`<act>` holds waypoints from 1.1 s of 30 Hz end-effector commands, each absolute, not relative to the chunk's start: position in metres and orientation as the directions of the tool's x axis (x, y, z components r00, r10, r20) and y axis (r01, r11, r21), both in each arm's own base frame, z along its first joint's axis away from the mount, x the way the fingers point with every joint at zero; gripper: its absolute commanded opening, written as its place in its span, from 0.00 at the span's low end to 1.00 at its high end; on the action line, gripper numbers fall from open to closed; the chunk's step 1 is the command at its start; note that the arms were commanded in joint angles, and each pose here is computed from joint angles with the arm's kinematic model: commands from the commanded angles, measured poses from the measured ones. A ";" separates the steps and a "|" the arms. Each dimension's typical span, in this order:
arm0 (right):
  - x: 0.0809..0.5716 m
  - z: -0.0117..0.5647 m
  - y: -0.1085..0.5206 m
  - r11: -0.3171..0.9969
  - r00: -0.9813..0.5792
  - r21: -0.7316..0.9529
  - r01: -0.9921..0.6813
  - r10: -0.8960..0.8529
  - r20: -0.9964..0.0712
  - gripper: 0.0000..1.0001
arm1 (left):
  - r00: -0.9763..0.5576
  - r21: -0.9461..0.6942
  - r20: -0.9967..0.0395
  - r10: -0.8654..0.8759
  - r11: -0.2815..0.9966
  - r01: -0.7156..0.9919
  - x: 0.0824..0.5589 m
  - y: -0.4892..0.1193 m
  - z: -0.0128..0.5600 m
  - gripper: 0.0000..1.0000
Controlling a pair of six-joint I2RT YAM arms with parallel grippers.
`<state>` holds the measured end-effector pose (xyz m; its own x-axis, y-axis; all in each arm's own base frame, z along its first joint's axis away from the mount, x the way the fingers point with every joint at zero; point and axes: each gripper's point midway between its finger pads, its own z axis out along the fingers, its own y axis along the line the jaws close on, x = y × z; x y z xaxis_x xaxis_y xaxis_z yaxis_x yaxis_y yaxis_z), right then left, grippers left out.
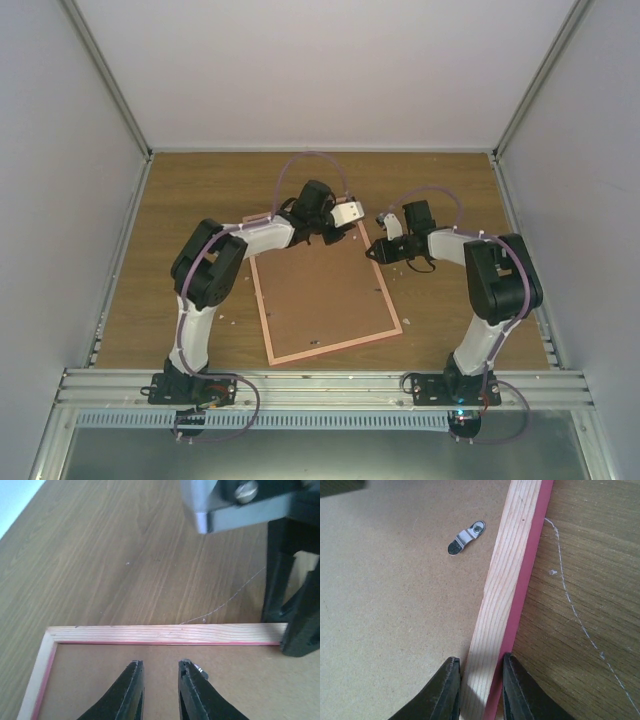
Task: Put the photo into the frame
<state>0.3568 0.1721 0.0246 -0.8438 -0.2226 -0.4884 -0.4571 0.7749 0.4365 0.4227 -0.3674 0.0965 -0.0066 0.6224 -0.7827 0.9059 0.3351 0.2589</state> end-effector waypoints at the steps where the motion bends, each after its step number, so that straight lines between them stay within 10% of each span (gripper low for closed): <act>1: 0.325 -0.008 0.167 0.776 -0.889 0.459 -0.432 -0.280 -0.362 0.01 | -0.008 0.236 -0.752 0.659 0.281 0.930 0.425 -0.373 0.073 0.22; 33: 0.327 -0.012 0.166 0.778 -0.899 0.470 -0.417 -0.275 -0.342 0.00 | 0.059 0.286 -0.597 0.800 0.143 0.948 0.414 -0.376 0.006 0.14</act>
<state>0.3581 0.1740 0.0243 -0.8551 -0.2155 -0.4715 -0.4486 0.7634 0.4647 0.4228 -0.3819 0.0396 0.0798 0.7361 -0.6722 0.9364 0.1759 0.3037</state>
